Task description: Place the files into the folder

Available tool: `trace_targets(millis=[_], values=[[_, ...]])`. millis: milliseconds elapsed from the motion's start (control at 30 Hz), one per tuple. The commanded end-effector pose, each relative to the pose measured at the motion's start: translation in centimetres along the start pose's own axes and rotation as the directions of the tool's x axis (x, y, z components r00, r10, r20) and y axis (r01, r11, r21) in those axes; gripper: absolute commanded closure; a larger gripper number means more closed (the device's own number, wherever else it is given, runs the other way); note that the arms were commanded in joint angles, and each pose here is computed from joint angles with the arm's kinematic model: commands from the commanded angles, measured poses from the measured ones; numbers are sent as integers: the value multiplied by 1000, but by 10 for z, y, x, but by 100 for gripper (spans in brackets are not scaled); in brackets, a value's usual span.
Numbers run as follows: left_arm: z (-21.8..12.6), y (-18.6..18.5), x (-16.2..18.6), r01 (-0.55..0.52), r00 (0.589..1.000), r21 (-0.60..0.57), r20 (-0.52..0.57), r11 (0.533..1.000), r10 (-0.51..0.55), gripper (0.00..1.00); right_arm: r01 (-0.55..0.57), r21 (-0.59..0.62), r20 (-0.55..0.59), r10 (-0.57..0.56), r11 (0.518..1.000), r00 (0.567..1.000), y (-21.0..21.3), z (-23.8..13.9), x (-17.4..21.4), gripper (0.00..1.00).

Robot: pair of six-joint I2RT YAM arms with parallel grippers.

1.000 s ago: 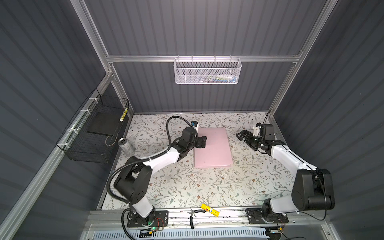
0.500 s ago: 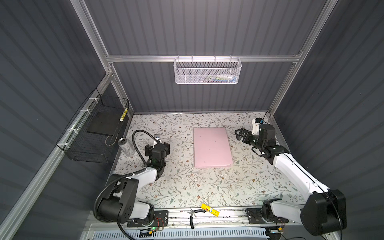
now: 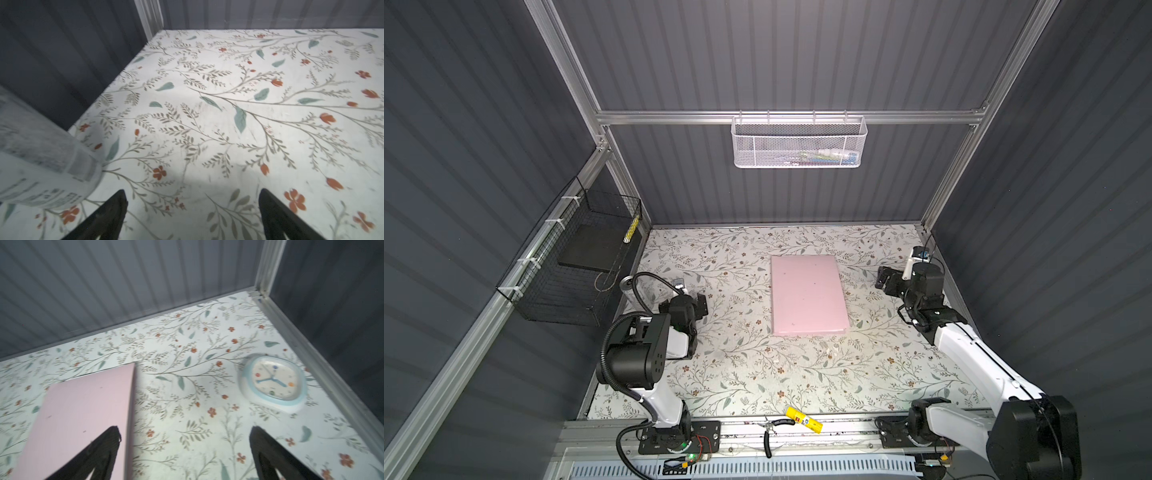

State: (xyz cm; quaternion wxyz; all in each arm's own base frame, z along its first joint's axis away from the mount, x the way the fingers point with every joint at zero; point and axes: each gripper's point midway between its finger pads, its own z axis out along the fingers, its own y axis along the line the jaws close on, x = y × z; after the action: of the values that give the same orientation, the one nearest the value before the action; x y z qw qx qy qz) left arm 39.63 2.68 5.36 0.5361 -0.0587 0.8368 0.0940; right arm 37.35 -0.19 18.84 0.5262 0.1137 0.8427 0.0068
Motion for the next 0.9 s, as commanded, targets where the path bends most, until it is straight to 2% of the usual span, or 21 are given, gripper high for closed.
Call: trace_targets(millis=[0,133,300,333,467,533,633,700,767,867], values=[[5,-22,-19,7,999,111,41,994,-11,0,70,140,62,-80,988,995,-29,2,-8,1],[7,-20,-19,10,999,96,40,995,-14,0,51,168,37,-58,984,998,-52,22,14,1],[8,-21,-19,8,999,96,33,995,-12,0,39,146,160,-63,989,985,-60,39,31,1],[8,-21,-19,7,999,96,32,995,-10,0,30,151,144,-52,988,988,-61,40,34,1],[8,-20,-19,7,999,94,33,996,-10,0,50,70,185,-62,996,981,-50,48,38,1],[8,-21,-19,7,999,94,33,996,-10,0,66,26,168,-70,997,983,-43,45,42,1],[8,-20,-19,6,999,93,32,996,-9,0,139,-83,240,-116,987,964,-23,43,49,1],[8,-21,-19,6,999,95,31,995,-8,0,140,-76,192,-124,987,974,-24,43,55,1],[8,-20,-19,6,999,93,31,996,-9,0,129,-66,224,-111,989,968,-26,44,50,1],[8,-21,-19,5,999,93,31,996,-8,0,109,-31,209,-100,994,973,-33,44,50,1]])
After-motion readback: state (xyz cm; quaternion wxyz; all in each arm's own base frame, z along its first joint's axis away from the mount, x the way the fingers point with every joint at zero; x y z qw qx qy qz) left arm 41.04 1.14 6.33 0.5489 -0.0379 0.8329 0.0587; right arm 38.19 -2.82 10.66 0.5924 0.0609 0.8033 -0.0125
